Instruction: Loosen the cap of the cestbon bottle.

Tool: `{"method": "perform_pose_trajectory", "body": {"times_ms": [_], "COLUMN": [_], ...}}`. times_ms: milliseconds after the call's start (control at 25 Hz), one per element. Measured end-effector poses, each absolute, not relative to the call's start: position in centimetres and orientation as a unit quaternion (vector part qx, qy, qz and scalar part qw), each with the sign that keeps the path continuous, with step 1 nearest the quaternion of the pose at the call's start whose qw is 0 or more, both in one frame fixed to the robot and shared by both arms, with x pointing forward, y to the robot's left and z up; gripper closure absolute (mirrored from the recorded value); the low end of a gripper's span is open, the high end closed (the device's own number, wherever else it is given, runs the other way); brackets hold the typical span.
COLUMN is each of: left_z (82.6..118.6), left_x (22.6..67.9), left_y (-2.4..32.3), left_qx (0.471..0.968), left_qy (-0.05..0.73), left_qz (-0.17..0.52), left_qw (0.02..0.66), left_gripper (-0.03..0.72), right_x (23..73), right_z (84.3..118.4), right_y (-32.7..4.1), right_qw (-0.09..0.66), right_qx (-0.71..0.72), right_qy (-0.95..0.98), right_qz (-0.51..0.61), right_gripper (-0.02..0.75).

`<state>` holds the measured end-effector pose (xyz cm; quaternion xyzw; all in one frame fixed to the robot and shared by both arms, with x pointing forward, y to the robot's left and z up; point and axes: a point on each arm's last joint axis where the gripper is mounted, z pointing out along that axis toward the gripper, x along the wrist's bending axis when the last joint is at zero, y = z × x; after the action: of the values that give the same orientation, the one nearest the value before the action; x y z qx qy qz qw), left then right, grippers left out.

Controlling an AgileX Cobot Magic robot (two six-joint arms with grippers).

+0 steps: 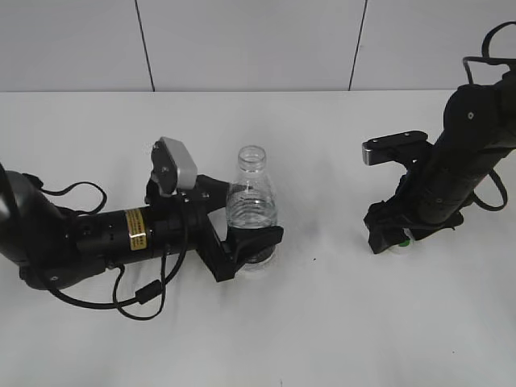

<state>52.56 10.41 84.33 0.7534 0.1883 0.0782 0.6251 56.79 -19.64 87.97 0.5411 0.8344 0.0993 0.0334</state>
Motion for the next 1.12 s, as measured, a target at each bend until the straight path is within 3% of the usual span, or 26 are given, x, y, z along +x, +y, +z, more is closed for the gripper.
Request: {"method": "perform_pose_trajectory", "body": {"times_ms": [640,1120], "left_z": [92.9,100.6], "left_x": [52.6,51.5], "left_y": [10.4,11.2], "left_qx": [0.687,0.633], "left_qy": [0.21,0.202], "left_qz": [0.061,0.085], "left_qw": [0.693,0.742], "left_gripper": [0.104,0.109], "right_x": [56.9,55.4], "right_z": [88.4,95.6], "right_y": [-19.6,-19.8], "right_qw": [0.027,0.053], "right_qx": [0.54,0.529], "right_qy": [0.836,0.836], "right_qz": [0.095,0.135], "right_gripper": [0.151,0.151]}}
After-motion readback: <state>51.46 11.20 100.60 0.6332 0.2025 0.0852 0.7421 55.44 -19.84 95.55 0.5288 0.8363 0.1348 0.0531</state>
